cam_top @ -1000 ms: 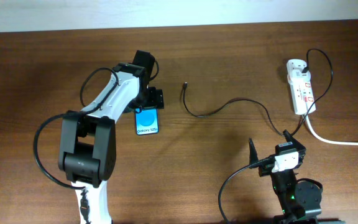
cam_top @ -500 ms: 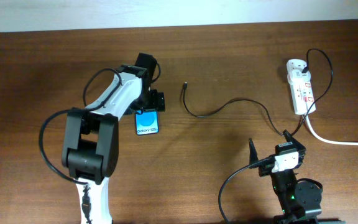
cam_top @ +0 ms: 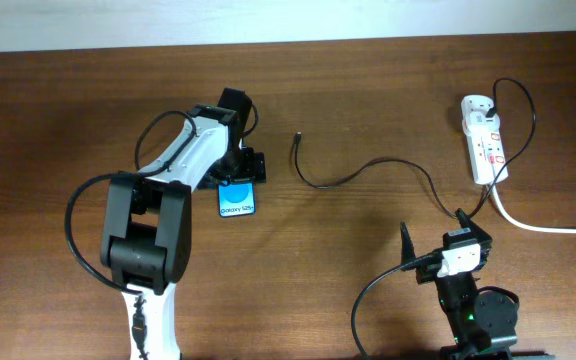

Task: Plug charger to phone and switch on socket
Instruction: 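Lower the left gripper over the phone and grasp it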

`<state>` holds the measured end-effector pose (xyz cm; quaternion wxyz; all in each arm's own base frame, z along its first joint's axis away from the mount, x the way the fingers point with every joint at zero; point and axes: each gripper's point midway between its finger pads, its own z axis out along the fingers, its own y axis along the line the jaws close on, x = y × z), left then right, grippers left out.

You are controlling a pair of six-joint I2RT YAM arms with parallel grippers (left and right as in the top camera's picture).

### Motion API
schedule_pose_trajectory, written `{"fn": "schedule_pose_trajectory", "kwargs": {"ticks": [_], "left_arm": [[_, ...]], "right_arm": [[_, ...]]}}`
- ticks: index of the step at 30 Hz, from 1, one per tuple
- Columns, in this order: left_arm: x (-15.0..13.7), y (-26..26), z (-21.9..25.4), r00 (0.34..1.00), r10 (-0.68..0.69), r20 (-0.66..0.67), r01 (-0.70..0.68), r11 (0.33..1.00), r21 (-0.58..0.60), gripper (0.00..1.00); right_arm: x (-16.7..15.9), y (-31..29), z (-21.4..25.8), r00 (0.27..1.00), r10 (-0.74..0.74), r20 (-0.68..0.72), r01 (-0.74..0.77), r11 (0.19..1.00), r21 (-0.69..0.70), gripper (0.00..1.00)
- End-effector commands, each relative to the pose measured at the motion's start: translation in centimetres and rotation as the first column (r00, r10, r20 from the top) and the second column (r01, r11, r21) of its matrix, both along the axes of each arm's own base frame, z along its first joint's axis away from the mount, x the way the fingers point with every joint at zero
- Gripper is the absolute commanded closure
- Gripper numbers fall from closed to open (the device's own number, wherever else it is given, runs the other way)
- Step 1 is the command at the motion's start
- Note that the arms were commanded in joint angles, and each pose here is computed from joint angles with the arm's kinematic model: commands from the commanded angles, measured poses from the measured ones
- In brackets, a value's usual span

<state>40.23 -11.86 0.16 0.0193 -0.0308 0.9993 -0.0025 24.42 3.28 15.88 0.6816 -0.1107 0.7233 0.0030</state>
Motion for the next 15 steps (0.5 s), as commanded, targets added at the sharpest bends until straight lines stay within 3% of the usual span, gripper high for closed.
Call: {"fn": "schedule_pose_trajectory", "kwargs": {"ticks": [1,5,11,15], "left_arm": [[-0.1,-0.63,-0.48,1.0,-0.02,-0.006,0.02,0.999,-0.025,0.04],[0.11,-0.69,-0.47,1.0,-0.02,0.002,0.02,0.999,-0.027,0.06],[0.1,-0.69,-0.47,1.0,-0.02,0.002,0.02,0.999,-0.027,0.21],[0.09,-0.68,-0.47,1.0,-0.02,0.001,0.02,0.999,-0.027,0.25]], "right_arm": [[-0.01,-0.16,-0.11,1.0,-0.009,-0.001,0.009,1.0,0.014,0.02],[-0.01,-0.16,-0.11,1.0,-0.009,-0.001,0.009,1.0,0.014,0.02],[-0.01,-0.17,-0.11,1.0,-0.009,-0.001,0.009,1.0,0.014,0.02],[-0.01,-0.16,-0.11,1.0,-0.009,-0.001,0.009,1.0,0.014,0.02]]}}
